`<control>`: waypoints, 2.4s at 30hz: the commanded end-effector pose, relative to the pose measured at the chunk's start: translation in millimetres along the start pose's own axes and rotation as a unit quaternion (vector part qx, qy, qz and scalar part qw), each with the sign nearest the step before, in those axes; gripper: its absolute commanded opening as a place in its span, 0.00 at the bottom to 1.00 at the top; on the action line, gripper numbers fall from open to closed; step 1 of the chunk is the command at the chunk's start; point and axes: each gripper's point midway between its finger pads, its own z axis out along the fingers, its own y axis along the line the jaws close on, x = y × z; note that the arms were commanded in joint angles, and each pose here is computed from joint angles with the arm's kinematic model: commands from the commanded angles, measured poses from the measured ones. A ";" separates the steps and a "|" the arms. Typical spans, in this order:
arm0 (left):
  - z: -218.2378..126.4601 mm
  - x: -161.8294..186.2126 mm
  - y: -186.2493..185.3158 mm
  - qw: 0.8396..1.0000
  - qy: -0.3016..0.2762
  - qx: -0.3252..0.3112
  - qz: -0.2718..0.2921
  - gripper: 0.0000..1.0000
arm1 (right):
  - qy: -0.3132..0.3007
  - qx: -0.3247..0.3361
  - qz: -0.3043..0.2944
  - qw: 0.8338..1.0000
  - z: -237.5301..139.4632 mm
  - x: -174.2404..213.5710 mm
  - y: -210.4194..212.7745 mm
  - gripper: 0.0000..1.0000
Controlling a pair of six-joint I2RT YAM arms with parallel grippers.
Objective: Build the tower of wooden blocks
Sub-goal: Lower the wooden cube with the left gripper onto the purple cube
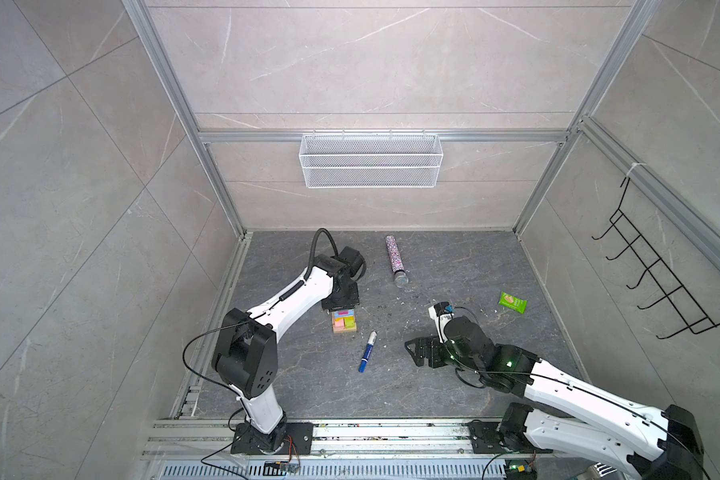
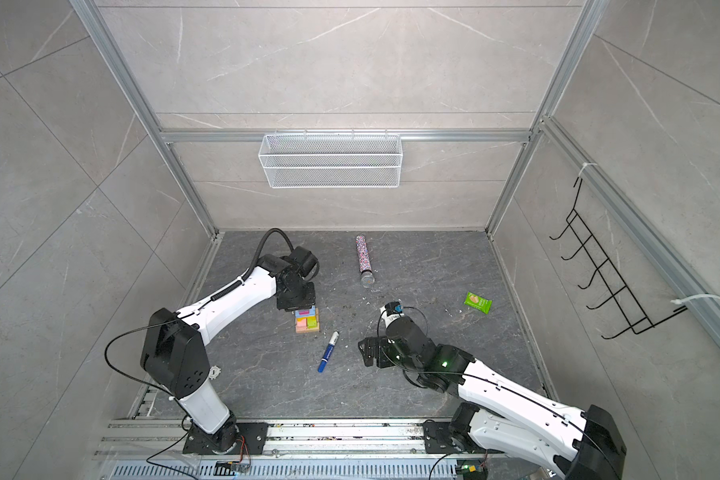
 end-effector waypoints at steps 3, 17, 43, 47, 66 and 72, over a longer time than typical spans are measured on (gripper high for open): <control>3.5 -3.6 2.6 1.000 -0.004 -0.006 -0.013 0.31 | 0.001 -0.007 0.000 1.000 -2.6 -3.6 6.7 0.97; 4.7 -0.9 6.8 1.000 0.000 -0.015 -0.012 0.32 | 0.001 -0.005 -0.001 1.000 -2.1 -4.8 6.8 0.97; 11.7 -0.9 7.7 1.000 0.006 -0.023 -0.012 0.50 | 0.003 -0.004 -0.001 1.000 -1.8 -3.2 6.0 0.97; 14.8 -0.4 7.4 1.000 0.009 -0.024 -0.012 0.49 | 0.003 -0.004 -0.001 1.000 -2.4 -3.1 5.4 0.97; 15.8 -0.4 8.4 1.000 0.009 -0.026 -0.010 0.38 | 0.002 -0.005 0.001 1.000 -2.4 -2.8 5.8 0.97; 14.8 -0.6 7.8 1.000 0.009 -0.024 -0.009 0.38 | 0.003 -0.005 0.001 1.000 -2.0 -3.8 6.8 0.97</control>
